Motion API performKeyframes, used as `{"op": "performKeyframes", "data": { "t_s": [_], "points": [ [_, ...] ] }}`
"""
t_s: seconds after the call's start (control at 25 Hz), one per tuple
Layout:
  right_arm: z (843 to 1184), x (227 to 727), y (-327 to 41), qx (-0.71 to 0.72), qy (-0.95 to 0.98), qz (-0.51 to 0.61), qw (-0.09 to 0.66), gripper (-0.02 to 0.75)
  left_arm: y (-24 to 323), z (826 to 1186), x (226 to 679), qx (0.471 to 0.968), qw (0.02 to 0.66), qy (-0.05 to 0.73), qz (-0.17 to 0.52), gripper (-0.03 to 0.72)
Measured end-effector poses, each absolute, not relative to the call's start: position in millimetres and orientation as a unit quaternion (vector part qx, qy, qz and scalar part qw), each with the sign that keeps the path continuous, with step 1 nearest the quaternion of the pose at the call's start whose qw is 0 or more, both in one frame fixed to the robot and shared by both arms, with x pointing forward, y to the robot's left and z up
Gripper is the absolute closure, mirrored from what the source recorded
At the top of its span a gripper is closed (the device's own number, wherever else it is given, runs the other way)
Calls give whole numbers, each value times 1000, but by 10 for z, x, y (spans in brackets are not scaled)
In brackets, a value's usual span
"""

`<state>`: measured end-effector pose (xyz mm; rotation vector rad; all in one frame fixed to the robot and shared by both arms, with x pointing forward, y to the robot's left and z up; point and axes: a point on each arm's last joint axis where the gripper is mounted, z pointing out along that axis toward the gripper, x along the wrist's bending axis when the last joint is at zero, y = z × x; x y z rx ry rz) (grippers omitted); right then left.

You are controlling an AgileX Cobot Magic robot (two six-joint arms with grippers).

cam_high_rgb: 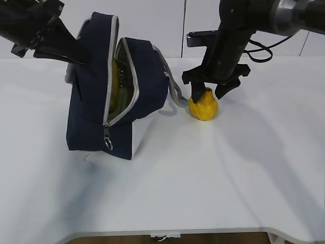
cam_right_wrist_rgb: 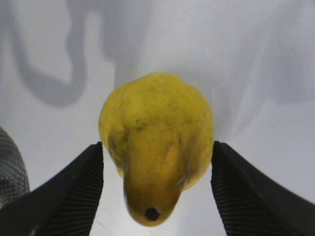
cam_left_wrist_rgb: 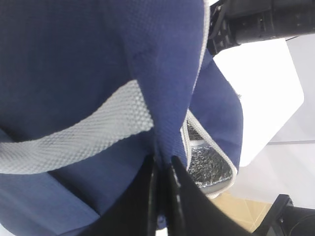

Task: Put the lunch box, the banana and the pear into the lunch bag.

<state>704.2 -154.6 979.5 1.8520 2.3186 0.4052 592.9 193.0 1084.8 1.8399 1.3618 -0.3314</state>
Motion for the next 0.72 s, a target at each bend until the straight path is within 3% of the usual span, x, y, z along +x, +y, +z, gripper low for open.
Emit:
{"op": "performKeyframes", "data": {
  "t_s": [0.2, 0.44, 0.72],
  "points": [
    [9785, 7043, -1545, 617, 772, 134, 73, 233, 1931, 10848, 5932, 728, 403, 539, -130, 695],
    [9775, 7039, -1547, 617, 773, 131, 70, 430, 1931, 10848, 5932, 728, 403, 539, -130, 695],
    [10043, 7033, -1547, 611, 780, 120, 63, 465, 1933, 10849, 5941, 726, 405, 541, -126, 695]
  ]
}}
